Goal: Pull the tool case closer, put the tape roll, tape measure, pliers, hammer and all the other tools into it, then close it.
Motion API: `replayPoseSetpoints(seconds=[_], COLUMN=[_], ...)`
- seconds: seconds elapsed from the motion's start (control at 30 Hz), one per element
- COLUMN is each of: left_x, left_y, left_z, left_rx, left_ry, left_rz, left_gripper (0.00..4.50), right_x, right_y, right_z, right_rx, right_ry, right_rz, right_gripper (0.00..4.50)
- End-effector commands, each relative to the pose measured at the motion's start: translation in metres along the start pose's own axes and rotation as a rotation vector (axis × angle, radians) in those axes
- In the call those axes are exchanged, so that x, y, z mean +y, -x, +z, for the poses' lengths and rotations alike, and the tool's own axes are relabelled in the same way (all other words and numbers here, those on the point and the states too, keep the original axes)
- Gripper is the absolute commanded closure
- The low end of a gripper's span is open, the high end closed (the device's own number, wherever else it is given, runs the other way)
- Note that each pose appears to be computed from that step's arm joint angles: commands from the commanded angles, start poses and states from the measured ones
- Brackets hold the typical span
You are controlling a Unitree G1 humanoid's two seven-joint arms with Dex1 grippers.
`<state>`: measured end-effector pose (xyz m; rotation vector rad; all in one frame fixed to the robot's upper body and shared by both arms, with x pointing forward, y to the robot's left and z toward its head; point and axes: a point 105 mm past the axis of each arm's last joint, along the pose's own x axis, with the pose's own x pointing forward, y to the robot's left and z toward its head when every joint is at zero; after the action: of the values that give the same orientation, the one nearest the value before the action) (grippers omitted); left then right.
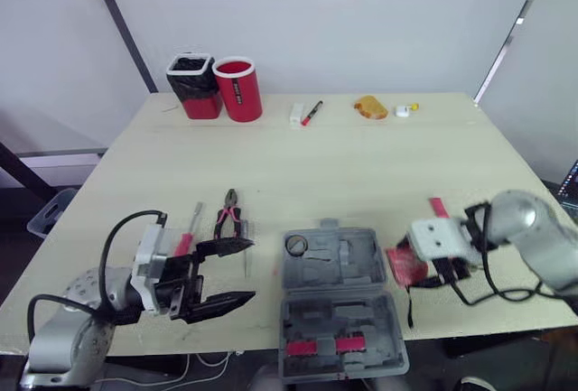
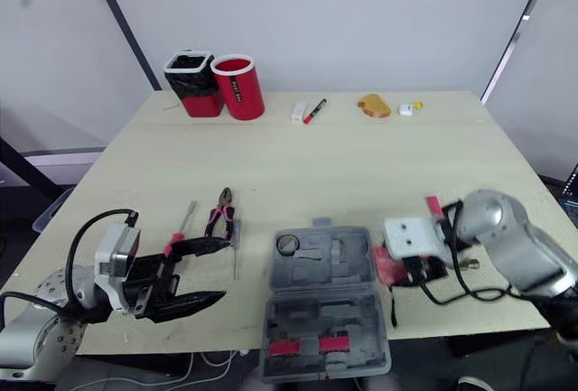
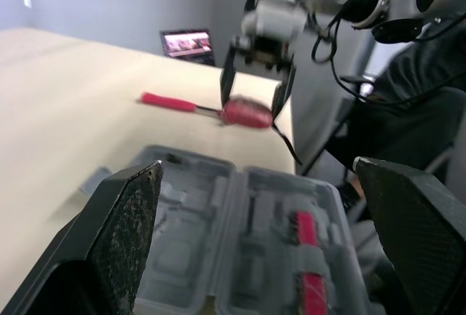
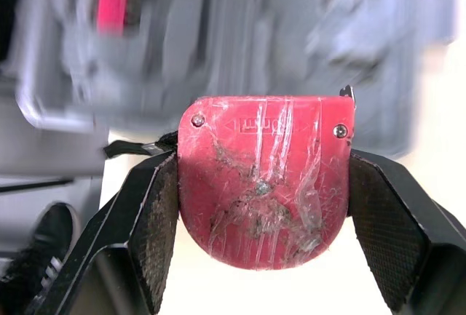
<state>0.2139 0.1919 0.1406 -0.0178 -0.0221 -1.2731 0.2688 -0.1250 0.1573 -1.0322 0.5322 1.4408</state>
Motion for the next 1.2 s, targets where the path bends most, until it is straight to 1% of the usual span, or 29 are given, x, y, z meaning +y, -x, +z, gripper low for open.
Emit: replayPoseSetpoints(seconds=[0.03, 0.13, 0.23, 0.3, 0.43, 0.5, 0.87, 1.17, 1.2], left_x=[0.001, 0.003, 0.003, 0.002, 0.001, 0.001, 0.002, 0.002, 0.002], left_y=[0.007, 0.012, 0.012, 0.013, 0.016, 0.018, 0.017, 0.015, 0.015], left_z=[0.008, 0.007, 0.005, 0.005, 0.004, 0.001, 0.0, -0.002, -0.002], left_rx=[-0.014, -0.006, -0.006, -0.005, 0.0, 0.008, 0.007, 0.006, 0.006], left_ry=[-0.036, -0.041, -0.042, -0.042, -0.041, -0.039, -0.044, -0.044, -0.043], left_rz=[0.039, 0.067, 0.076, 0.08, 0.089, 0.094, 0.113, 0.115, 0.116], left_gripper=[0.0, 0.0, 0.0, 0.0, 0.0, 0.0, 0.0, 0.0, 0.0], right_x=[-0.005, -0.022, -0.027, -0.032, -0.041, -0.05, -0.058, -0.059, -0.06], right_y=[-0.015, -0.032, -0.051, -0.061, -0.068, -0.072, -0.095, -0.103, -0.103], right_z=[0.002, 0.001, -0.01, -0.012, -0.009, -0.012, -0.009, -0.008, -0.007], right_rx=[0.051, 0.121, 0.188, 0.209, 0.227, 0.248, 0.249, 0.246, 0.241], right_ry=[-0.097, -0.131, -0.149, -0.154, -0.151, -0.15, -0.162, -0.132, -0.126], right_rz=[0.059, 0.057, 0.073, 0.074, 0.063, 0.027, -0.004, -0.01, -0.009], right_gripper=[1.63, 1.63, 1.63, 1.63, 1.63, 1.63, 1.63, 1.63, 1.13])
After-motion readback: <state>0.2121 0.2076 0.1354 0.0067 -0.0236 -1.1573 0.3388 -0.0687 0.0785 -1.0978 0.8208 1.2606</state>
